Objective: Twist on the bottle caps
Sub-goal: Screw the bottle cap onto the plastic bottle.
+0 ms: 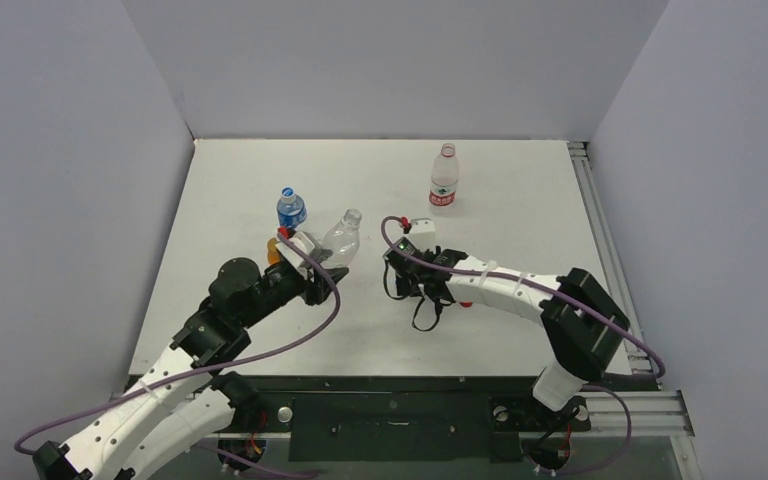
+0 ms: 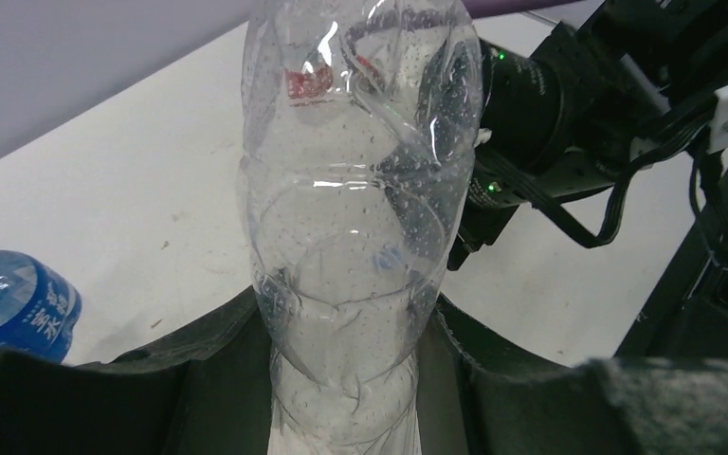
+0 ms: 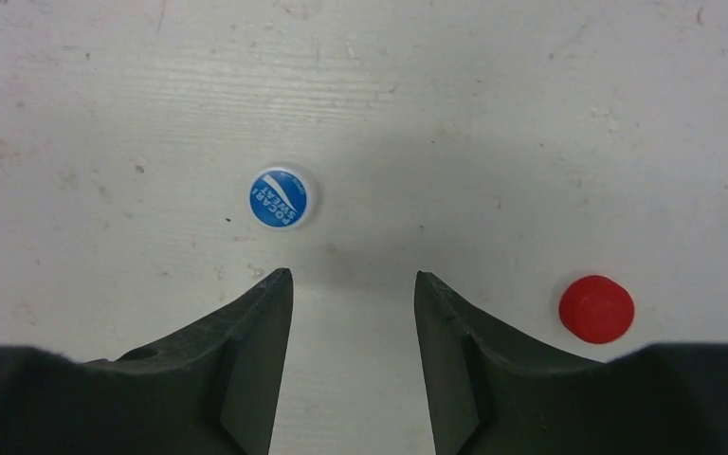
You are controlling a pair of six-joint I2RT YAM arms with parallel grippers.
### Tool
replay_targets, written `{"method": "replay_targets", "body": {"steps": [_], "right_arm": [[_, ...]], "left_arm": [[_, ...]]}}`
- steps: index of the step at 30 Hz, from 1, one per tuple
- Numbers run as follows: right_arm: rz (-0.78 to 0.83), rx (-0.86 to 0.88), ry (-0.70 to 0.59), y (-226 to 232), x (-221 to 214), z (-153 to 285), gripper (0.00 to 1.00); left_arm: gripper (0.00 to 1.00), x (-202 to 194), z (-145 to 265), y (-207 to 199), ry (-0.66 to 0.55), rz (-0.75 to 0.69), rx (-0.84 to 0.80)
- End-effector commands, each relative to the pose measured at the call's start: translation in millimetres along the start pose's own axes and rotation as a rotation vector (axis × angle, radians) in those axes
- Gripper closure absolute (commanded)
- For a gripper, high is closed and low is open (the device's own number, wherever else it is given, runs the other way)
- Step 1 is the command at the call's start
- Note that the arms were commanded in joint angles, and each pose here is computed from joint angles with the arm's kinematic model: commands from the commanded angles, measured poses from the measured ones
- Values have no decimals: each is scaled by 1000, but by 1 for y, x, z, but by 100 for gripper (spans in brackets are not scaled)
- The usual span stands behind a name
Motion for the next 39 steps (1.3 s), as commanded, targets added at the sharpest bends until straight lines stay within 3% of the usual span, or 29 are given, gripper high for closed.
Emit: {"method": "replay_targets", "body": {"steps": [1,10,39], "right_arm": [[-10,36,-37,31,17,-5,54],[26,59,11,61,4,-26,56],[46,34,36,57,4,-55,64]], "left_arm": [[65,16,14,18,-61,-11,113],[65,18,27,20,-73,-10,140],[65,23,29,18,-55,-18,119]]}}
Point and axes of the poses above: each gripper's point midway between its finger pads, its own z axis back along the fingers, its own y axis along the line the jaws close on, x = y × z, the point moved 1 cm from there along z, back along the fingers, and after that the axes turned 10 degrees about -z, right-handed, at the moved point
